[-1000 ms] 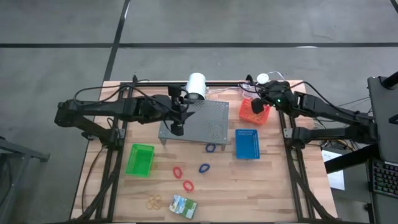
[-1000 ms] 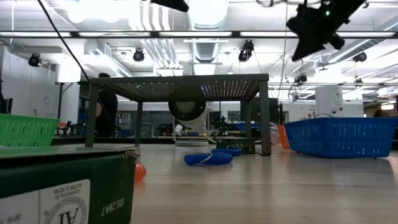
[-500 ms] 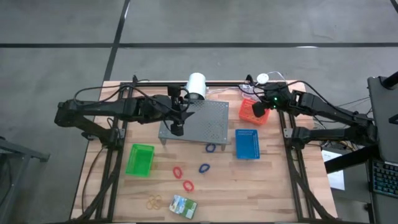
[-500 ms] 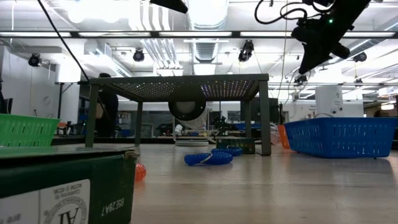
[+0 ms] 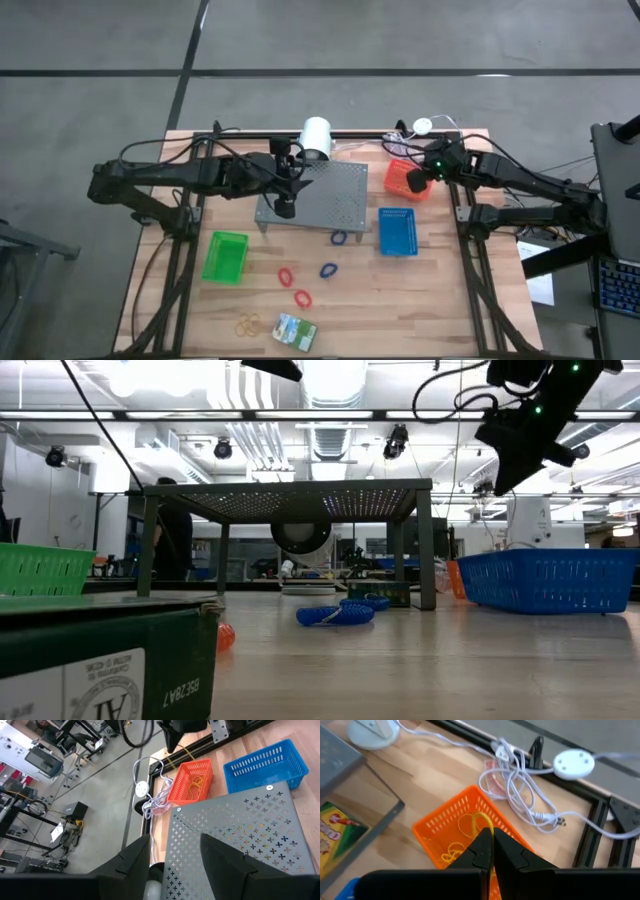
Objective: Pick & Place Office Desk Supplies
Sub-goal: Put the yellow rubber band into the orange bin
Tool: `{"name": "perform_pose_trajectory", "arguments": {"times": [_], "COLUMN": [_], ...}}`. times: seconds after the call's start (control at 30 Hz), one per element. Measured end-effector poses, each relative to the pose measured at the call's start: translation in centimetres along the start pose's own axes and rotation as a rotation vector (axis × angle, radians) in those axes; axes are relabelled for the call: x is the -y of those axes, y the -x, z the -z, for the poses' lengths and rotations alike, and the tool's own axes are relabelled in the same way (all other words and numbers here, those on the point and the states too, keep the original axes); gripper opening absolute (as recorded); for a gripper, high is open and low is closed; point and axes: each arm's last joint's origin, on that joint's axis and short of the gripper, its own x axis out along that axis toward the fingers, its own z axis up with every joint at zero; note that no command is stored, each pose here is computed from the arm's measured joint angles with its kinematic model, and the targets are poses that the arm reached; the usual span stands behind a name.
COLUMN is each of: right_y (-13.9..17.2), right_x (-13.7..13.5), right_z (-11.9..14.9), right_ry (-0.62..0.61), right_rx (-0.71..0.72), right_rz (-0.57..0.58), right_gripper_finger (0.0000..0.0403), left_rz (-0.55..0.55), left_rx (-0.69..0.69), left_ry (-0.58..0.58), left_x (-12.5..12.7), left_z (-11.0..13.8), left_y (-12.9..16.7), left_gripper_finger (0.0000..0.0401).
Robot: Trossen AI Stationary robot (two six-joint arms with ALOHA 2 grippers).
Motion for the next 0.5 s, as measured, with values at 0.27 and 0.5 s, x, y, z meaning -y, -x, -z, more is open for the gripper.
{"name": "perform_pose_trajectory", "arguments": {"times": [0.27, 0.5], "right_y": [-1.9, -3.7], "right_x": [0.2, 0.3], "right_z": [2.1, 4.3], "right_ry": [-0.037, -0.079], "right_rx": [-0.072, -0.146], "right_rz": [0.034, -0.002], "right_gripper_finger": [0.0008, 0.0008], "left_rz": [0.000, 0.000], "left_rx": [0.000, 0.002], "left_ry": [0.000, 0.000], "left_x": [0.0, 0.0], "left_z": [0.0, 0.0], "left_y": [0.0, 0.0], "left_gripper_finger": [0.0177, 0.0177]}}
